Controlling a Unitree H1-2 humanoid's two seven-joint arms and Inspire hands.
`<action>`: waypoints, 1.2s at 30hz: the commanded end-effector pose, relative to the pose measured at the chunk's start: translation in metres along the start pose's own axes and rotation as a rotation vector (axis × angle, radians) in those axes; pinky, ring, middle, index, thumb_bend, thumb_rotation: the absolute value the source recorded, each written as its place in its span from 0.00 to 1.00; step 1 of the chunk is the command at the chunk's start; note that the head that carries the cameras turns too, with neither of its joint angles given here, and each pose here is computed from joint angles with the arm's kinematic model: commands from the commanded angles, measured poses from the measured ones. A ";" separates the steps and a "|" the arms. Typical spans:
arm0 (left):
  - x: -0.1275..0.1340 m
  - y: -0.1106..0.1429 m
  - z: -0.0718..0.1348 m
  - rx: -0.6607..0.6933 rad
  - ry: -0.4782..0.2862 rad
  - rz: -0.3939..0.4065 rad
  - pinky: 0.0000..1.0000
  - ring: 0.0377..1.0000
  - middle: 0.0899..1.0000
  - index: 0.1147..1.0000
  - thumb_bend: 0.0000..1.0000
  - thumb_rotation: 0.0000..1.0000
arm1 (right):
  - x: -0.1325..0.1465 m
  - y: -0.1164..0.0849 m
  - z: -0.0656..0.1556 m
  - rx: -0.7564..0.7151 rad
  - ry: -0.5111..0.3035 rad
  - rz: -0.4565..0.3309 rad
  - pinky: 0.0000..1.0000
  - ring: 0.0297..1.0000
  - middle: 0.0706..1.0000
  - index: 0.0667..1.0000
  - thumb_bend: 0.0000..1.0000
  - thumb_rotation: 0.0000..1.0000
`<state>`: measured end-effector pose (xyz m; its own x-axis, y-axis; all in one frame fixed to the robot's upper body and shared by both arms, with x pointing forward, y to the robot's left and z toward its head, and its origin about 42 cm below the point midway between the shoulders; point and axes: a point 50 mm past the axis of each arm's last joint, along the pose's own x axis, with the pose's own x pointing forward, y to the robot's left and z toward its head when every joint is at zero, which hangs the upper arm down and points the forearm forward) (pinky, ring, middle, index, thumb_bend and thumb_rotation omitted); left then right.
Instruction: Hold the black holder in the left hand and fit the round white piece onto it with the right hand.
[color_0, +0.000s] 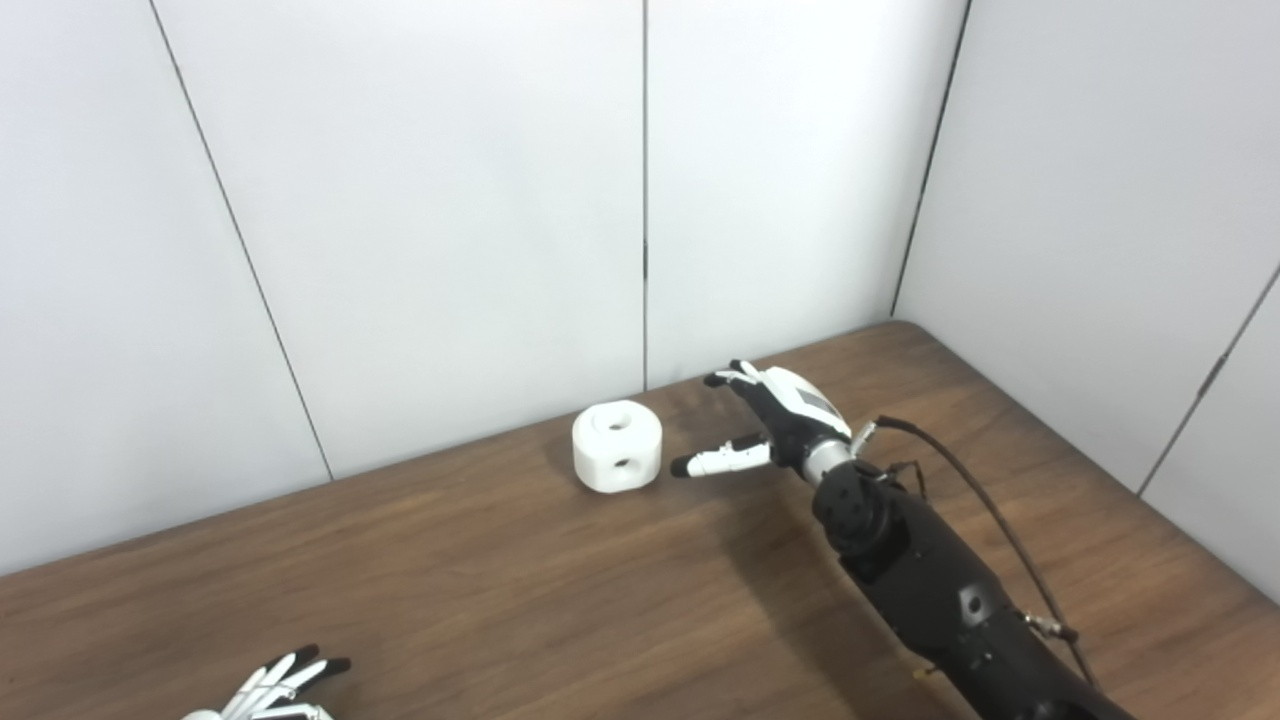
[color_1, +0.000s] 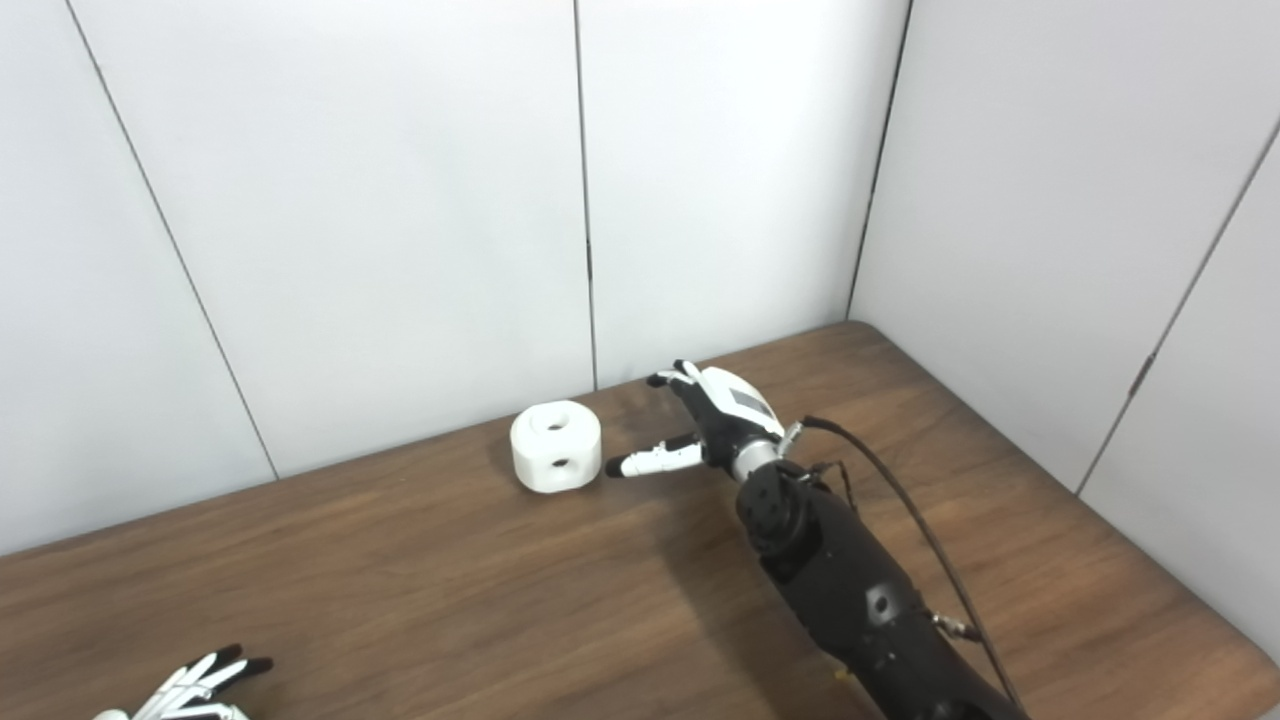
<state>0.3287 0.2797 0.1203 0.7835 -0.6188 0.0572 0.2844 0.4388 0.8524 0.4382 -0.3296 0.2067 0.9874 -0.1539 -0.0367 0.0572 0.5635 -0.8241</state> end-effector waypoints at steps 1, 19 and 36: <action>-0.008 -0.002 -0.008 0.042 0.055 -0.050 1.00 0.98 0.89 0.41 0.51 0.05 | 0.011 -0.021 0.025 0.003 -0.086 -0.063 0.98 1.00 1.00 0.88 1.00 0.53; -0.008 -0.003 -0.006 0.040 0.051 -0.046 1.00 0.98 0.89 0.41 0.51 0.05 | 0.025 -0.007 0.048 0.021 -0.133 -0.029 0.97 1.00 1.00 0.87 1.00 0.53; -0.008 -0.004 -0.007 0.039 0.054 -0.043 1.00 0.97 0.89 0.41 0.51 0.05 | 0.027 -0.004 0.050 0.018 -0.143 -0.015 0.97 1.00 1.00 0.87 1.00 0.54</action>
<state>0.3275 0.2777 0.1197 0.7853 -0.6160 0.0620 0.2788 0.4414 0.8529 0.4596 -0.2988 0.2045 0.9960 -0.0757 -0.0465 0.0065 0.5832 -0.8123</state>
